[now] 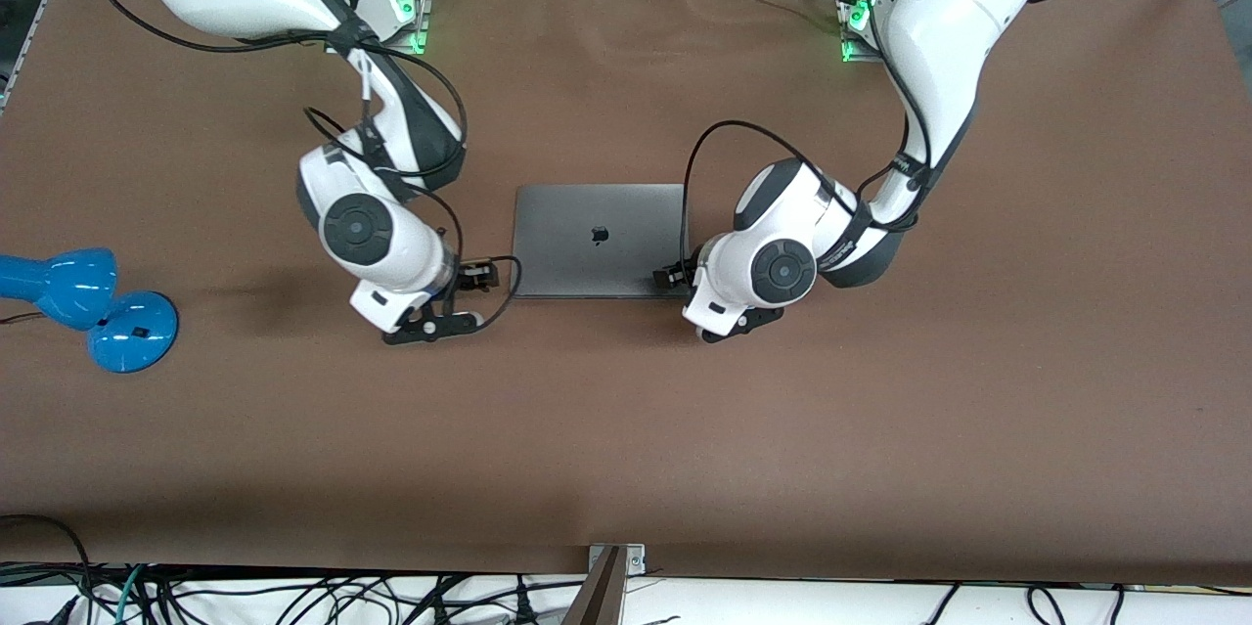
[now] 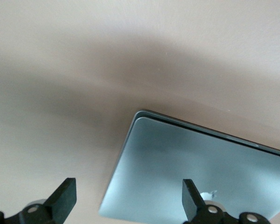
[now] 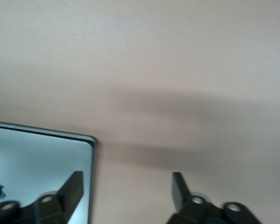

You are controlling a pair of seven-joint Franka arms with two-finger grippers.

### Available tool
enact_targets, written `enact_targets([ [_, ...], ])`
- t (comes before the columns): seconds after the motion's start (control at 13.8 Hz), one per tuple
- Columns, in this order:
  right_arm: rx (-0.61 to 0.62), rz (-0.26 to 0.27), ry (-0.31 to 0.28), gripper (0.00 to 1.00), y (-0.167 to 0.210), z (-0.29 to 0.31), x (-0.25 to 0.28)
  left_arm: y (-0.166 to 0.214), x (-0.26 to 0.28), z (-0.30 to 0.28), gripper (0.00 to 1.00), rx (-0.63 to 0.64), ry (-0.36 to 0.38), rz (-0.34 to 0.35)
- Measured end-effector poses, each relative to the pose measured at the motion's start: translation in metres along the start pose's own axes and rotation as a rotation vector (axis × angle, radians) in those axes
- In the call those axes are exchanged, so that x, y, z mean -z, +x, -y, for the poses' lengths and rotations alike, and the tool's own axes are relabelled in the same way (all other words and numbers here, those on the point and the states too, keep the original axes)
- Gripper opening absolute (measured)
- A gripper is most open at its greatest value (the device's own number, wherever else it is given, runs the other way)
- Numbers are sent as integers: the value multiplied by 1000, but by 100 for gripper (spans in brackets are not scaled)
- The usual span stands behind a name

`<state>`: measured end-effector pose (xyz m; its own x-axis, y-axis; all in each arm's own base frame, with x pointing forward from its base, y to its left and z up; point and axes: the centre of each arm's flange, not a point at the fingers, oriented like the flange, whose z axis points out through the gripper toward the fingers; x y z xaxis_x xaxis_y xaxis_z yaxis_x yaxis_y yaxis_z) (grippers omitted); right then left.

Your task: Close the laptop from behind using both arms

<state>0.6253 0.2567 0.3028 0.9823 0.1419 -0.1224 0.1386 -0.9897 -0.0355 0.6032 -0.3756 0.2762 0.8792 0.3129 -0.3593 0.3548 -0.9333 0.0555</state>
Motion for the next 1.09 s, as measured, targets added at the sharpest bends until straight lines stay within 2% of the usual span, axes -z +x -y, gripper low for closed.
enact_targets([
  [0.07, -7, 14, 23, 100, -1, -12, 11, -7, 24, 4, 100, -7, 10, -20],
  [0.22, 8, 47, 38, 100, -6, -40, 34, -22, 75, 17, 100, -27, 27, -55],
  [0.43, 41, 104, 17, 100, -16, -103, 62, -41, 133, 54, 100, -101, 62, -129],
  [0.65, 23, 157, -19, 100, -32, -173, 88, -66, 173, 101, 100, -184, 119, -161],
  [0.87, 15, 172, -40, 100, -48, -224, 121, -80, 224, 162, 100, -244, 174, -186],
  [1.09, -10, 183, -51, 100, -63, -248, 164, -86, 265, 219, 100, -254, 182, -213],
])
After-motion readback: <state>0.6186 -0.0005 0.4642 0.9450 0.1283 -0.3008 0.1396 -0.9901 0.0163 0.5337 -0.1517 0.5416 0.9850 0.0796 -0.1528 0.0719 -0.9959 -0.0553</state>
